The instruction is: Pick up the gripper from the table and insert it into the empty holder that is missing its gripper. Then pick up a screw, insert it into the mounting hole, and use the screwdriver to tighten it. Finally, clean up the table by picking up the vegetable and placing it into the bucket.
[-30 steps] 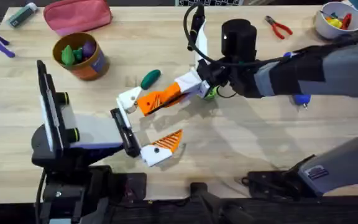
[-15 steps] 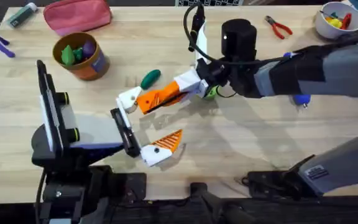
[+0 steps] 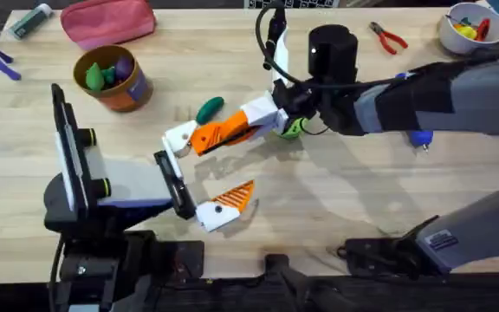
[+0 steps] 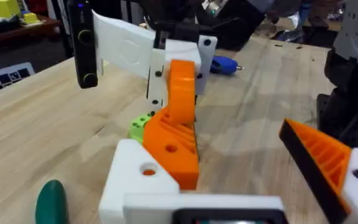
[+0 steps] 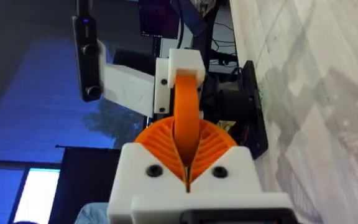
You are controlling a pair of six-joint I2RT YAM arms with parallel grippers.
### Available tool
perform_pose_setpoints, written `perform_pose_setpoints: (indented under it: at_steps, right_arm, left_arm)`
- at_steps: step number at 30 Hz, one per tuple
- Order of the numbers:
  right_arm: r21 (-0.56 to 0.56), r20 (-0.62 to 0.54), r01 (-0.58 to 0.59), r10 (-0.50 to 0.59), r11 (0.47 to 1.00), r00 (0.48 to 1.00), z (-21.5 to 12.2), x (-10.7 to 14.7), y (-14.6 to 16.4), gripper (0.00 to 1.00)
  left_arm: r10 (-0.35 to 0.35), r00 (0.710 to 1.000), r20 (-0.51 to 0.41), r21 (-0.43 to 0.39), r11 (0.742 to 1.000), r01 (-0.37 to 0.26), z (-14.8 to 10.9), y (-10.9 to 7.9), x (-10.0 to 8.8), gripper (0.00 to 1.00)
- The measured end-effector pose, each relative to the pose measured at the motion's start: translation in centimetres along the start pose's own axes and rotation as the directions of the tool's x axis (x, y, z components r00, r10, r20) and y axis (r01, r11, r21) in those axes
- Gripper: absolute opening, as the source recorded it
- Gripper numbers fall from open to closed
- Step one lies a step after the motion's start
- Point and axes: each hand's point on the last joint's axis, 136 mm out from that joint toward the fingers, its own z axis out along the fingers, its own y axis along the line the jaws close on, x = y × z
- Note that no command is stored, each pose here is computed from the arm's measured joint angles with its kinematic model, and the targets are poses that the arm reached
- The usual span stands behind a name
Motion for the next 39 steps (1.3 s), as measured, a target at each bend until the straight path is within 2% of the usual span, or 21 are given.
perform_pose_setpoints:
  at_steps: [39]
  right_arm:
    - [0.036,0.032,-0.018,0.017,0.999,0.999,2.1,-0.9,0.1,0.009]
  left_arm:
    - [-0.001,1.000,0.000,-0.006,1.000,0.001,0.0,0.1,0.0,0.987]
